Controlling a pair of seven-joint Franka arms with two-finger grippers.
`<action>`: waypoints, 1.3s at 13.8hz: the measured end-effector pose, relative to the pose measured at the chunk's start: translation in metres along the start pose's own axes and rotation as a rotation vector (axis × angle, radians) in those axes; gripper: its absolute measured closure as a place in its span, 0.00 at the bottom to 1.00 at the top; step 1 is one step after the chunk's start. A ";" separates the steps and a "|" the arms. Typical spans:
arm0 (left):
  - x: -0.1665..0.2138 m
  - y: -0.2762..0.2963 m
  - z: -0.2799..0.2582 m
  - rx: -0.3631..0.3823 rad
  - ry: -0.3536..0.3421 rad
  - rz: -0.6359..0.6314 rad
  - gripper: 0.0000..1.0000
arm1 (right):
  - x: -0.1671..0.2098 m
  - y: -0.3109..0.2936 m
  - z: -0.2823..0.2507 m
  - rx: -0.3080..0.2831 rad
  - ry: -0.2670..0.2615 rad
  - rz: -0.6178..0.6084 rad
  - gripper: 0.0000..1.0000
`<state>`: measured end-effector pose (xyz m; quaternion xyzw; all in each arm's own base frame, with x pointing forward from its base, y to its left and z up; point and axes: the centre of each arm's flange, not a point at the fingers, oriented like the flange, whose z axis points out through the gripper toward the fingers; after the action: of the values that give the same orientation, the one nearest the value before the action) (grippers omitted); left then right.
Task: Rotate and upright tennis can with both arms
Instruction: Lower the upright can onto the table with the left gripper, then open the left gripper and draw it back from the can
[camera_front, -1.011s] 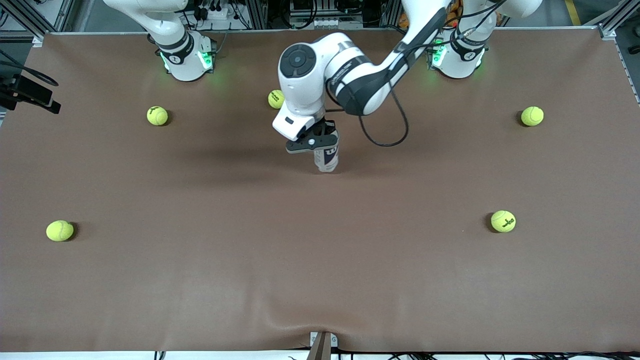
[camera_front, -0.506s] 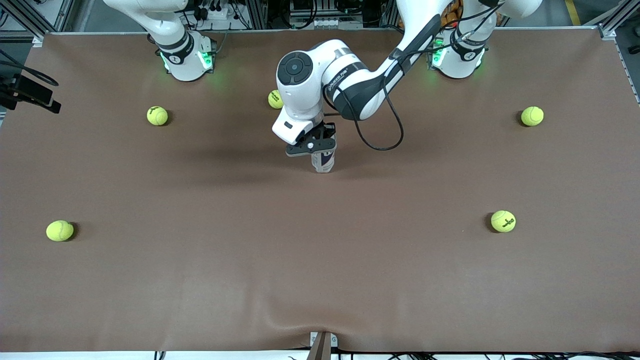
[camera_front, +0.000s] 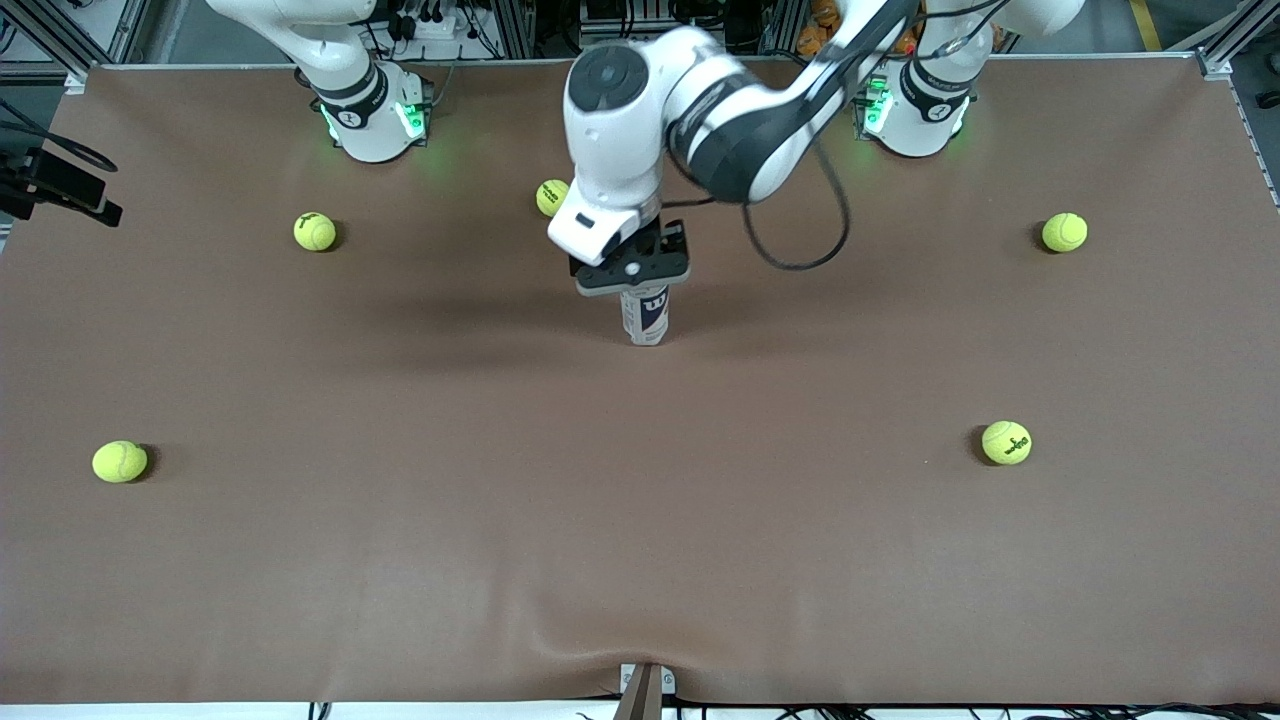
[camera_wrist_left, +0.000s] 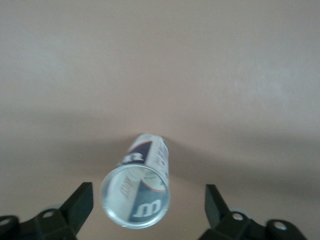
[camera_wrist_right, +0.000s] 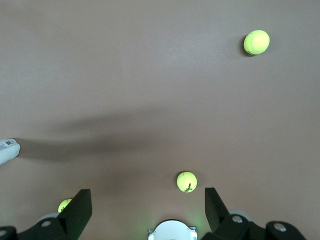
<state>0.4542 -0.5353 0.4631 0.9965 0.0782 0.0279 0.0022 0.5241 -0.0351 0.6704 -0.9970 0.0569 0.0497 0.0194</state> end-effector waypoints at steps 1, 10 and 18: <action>0.010 -0.014 -0.023 0.000 0.021 -0.023 0.00 | 0.000 0.000 0.000 0.000 0.000 0.000 0.00; 0.124 -0.224 -0.152 0.104 0.025 -0.042 0.00 | 0.000 0.000 0.000 0.000 0.000 -0.001 0.00; 0.162 -0.402 -0.167 0.072 -0.087 0.049 0.00 | 0.000 0.000 -0.001 0.000 0.000 -0.001 0.00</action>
<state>0.5418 -0.1134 0.6354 0.9979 0.0547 -0.0183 -0.0309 0.5238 -0.0348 0.6711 -0.9970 0.0566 0.0498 0.0194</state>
